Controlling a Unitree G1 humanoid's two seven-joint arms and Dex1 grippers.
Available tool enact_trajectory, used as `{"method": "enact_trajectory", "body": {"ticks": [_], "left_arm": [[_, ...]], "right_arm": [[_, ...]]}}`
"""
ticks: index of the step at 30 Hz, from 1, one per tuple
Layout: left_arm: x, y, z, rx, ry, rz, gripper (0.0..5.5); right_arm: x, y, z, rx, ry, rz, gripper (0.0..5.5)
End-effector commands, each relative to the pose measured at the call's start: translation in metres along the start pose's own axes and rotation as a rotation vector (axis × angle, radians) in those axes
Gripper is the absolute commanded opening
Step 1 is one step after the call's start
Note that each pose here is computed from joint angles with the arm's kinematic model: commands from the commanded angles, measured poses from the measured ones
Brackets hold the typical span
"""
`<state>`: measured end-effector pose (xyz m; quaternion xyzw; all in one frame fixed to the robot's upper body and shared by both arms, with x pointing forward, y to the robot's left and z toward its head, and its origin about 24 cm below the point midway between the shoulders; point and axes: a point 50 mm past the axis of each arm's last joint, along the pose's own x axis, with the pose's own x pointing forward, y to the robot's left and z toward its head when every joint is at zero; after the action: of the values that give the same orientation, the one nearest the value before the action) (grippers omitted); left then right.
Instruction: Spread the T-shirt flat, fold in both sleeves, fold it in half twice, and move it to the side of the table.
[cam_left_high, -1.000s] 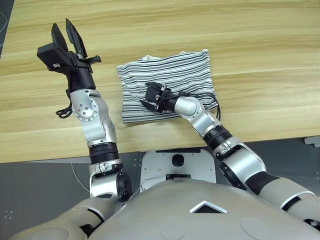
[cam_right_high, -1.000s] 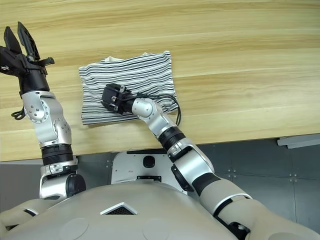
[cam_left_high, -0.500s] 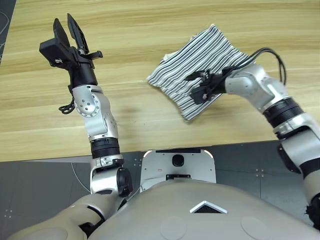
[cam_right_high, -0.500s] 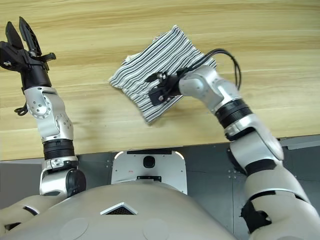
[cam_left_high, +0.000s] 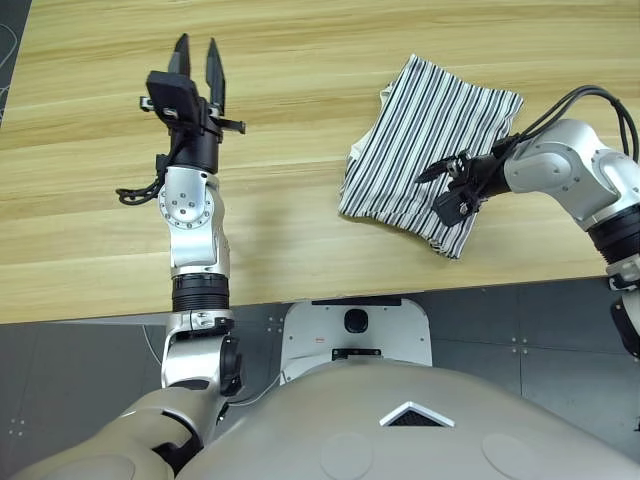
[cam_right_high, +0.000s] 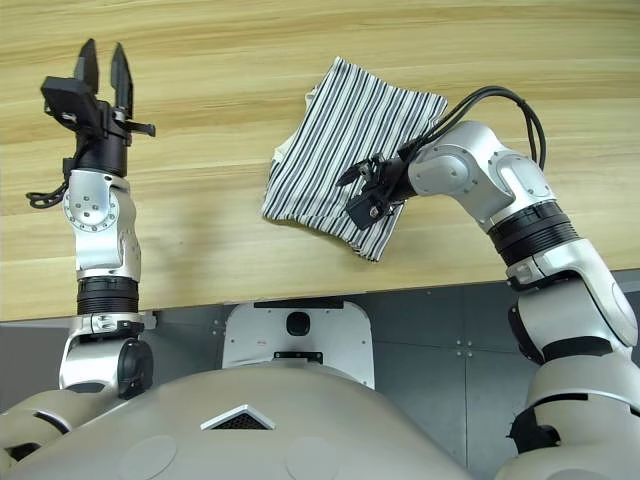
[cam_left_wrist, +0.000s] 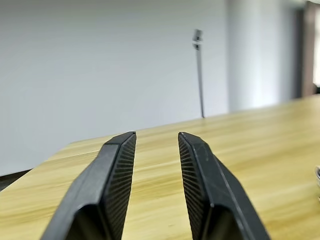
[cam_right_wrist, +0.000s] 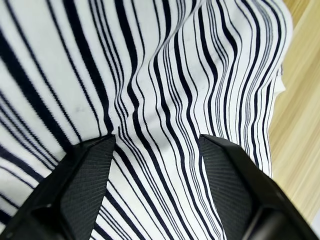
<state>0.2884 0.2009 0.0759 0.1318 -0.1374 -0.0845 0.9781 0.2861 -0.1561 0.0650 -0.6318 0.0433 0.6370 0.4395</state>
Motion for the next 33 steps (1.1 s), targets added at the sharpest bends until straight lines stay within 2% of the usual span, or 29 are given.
{"method": "enact_trajectory", "body": {"ticks": [1, 6, 10, 14, 16, 24, 30, 33], "left_arm": [[0.006, 0.006, 0.009, 0.184, -0.008, -0.164, 1.57], [0.017, 0.015, 0.025, 0.403, -0.043, -0.335, 1.57], [0.024, 0.016, 0.021, 0.715, -0.031, -0.648, 1.57], [0.029, 0.003, -0.004, 0.950, -0.036, -0.896, 1.57], [0.026, -0.006, -0.015, 0.990, -0.060, -0.983, 1.89], [0.023, -0.047, -0.029, 1.074, -0.269, -1.130, 3.08], [0.018, -0.056, -0.031, 1.110, -0.402, -1.172, 4.08], [0.008, -0.059, -0.040, 1.145, -0.430, -1.246, 4.68]], "right_arm": [[-0.007, 0.005, -0.005, 0.056, 0.022, -0.028, 3.12], [-0.038, 0.004, -0.005, 0.069, 0.049, -0.096, 3.12], [-0.055, -0.003, 0.003, 0.079, -0.022, -0.267, 3.12], [-0.061, 0.031, -0.015, 0.156, 0.021, -0.311, 3.12], [-0.065, 0.045, -0.026, 0.172, 0.060, -0.324, 3.16], [-0.067, 0.096, -0.042, 0.128, 0.099, -0.315, 4.50], [-0.047, 0.110, -0.028, 0.006, -0.006, -0.290, 5.50], [-0.038, 0.109, -0.016, -0.083, -0.088, -0.321, 5.50]]}}
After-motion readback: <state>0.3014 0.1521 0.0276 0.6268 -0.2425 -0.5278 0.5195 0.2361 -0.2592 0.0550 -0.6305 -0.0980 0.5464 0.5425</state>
